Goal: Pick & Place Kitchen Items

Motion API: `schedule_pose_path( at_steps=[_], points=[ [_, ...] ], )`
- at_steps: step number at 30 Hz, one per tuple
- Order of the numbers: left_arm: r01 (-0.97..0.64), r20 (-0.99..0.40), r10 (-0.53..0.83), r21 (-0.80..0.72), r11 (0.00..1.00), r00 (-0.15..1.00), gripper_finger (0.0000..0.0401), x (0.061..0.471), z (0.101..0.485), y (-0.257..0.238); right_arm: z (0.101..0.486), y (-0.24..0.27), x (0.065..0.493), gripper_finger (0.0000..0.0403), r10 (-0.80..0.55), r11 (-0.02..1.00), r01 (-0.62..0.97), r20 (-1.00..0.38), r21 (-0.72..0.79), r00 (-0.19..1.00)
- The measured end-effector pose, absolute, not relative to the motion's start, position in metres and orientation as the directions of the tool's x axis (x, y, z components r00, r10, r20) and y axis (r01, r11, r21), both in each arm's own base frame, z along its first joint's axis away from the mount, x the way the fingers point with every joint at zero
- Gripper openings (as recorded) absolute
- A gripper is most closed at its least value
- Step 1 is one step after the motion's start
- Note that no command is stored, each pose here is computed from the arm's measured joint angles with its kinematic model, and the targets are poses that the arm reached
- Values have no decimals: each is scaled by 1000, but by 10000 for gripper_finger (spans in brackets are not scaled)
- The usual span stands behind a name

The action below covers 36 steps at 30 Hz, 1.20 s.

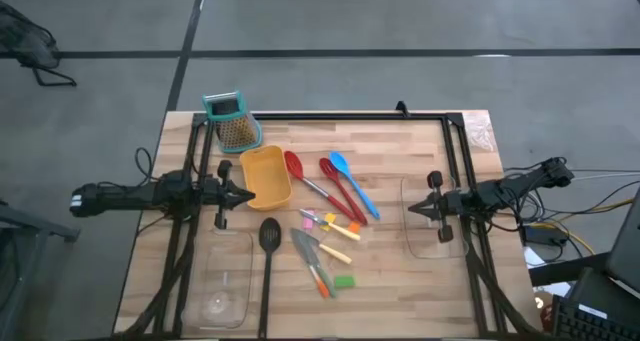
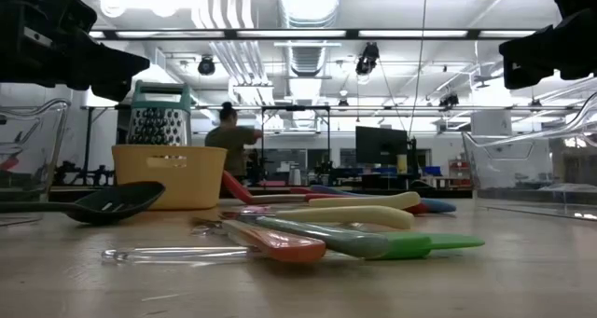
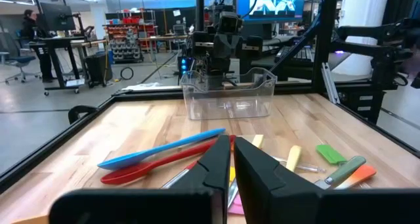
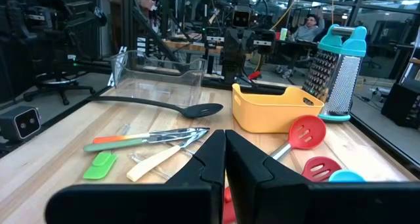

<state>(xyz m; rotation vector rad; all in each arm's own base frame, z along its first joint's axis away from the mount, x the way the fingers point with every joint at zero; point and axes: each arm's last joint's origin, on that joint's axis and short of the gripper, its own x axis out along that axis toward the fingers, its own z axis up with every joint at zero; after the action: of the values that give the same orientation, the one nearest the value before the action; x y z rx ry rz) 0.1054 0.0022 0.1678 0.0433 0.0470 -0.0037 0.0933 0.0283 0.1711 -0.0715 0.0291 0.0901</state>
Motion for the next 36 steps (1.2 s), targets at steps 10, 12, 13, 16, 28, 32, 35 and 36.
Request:
schedule_pose_path(
  at_steps=[10, 12, 13, 16, 28, 32, 35, 36],
  points=[
    [4, -48, -2, 43, 999, 999, 28, 105, 168, 2, 171, 28, 93, 9, 89, 993, -91, -32, -70, 996],
    [5, -47, -3, 43, 999, 999, 28, 105, 168, 2, 171, 28, 93, 9, 89, 993, -91, -32, -70, 996],
    [5, -47, -3, 43, 999, 999, 28, 105, 168, 2, 171, 28, 93, 8, 89, 993, -91, -32, -73, 996],
    [5, -47, -3, 43, 999, 999, 28, 105, 168, 2, 171, 28, 93, 9, 89, 993, -91, -31, -74, 996],
    [5, -47, -3, 43, 999, 999, 28, 105, 168, 2, 188, 29, 94, 9, 96, 994, -103, 173, 35, 980],
    [5, -47, -3, 43, 999, 999, 28, 105, 168, 2, 200, 30, 95, 9, 103, 982, -143, 289, 121, 952],
    [5, -47, -3, 43, 999, 999, 28, 105, 168, 2, 209, 30, 96, 9, 96, 946, -201, 373, 254, 923],
    [5, -47, -3, 43, 999, 999, 28, 105, 168, 2, 210, 31, 98, 9, 95, 934, -214, 377, 287, 921]
  ],
)
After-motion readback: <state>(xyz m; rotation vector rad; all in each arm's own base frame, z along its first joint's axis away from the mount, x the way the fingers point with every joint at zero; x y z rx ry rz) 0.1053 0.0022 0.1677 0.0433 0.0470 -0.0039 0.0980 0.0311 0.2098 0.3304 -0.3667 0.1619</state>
